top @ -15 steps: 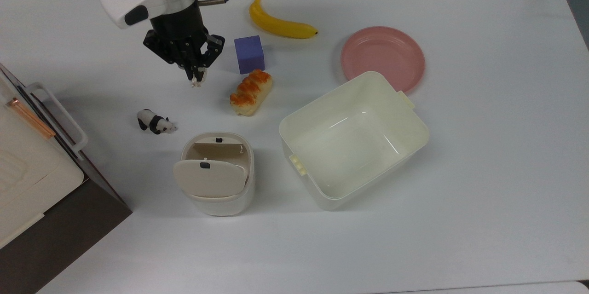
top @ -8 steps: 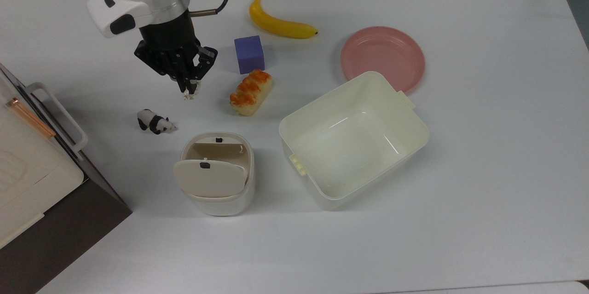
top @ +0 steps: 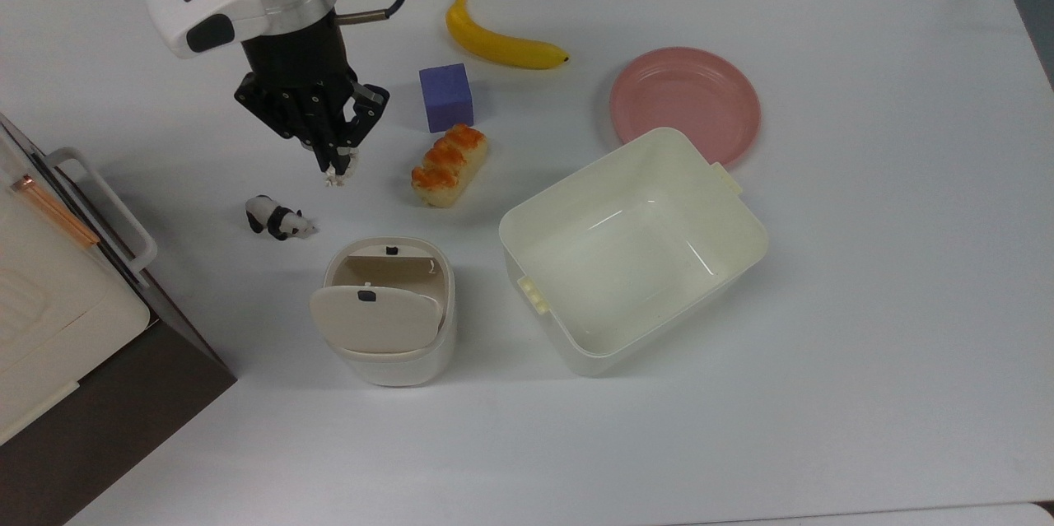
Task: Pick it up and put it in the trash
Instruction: 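Lift the paper ball up off the table, then carry the paper ball over the open cream trash bin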
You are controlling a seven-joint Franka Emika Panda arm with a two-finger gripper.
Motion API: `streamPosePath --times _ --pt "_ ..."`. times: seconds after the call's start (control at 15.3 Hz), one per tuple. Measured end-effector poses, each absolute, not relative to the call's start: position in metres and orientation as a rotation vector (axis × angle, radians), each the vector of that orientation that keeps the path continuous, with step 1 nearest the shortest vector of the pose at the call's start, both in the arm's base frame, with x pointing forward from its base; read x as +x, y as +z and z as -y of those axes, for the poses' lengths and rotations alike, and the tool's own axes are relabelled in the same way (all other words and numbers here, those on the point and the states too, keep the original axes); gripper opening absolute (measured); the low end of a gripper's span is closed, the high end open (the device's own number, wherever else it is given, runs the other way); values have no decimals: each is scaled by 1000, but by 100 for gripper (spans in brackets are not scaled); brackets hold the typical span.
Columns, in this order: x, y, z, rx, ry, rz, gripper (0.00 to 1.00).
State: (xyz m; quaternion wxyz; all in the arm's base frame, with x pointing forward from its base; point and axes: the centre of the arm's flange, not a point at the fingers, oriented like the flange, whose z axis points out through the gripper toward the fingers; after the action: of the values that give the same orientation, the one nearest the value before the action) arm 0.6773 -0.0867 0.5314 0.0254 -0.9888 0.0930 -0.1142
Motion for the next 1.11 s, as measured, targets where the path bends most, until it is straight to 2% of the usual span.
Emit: streamPosePath --times 0.33,0.66,1.11 --pt "693 533 68 -3039 -381 -288 9" --pt "723 514 48 -3005 -432 -334 9" --pt "738 503 41 -3010 -476 -351 9"
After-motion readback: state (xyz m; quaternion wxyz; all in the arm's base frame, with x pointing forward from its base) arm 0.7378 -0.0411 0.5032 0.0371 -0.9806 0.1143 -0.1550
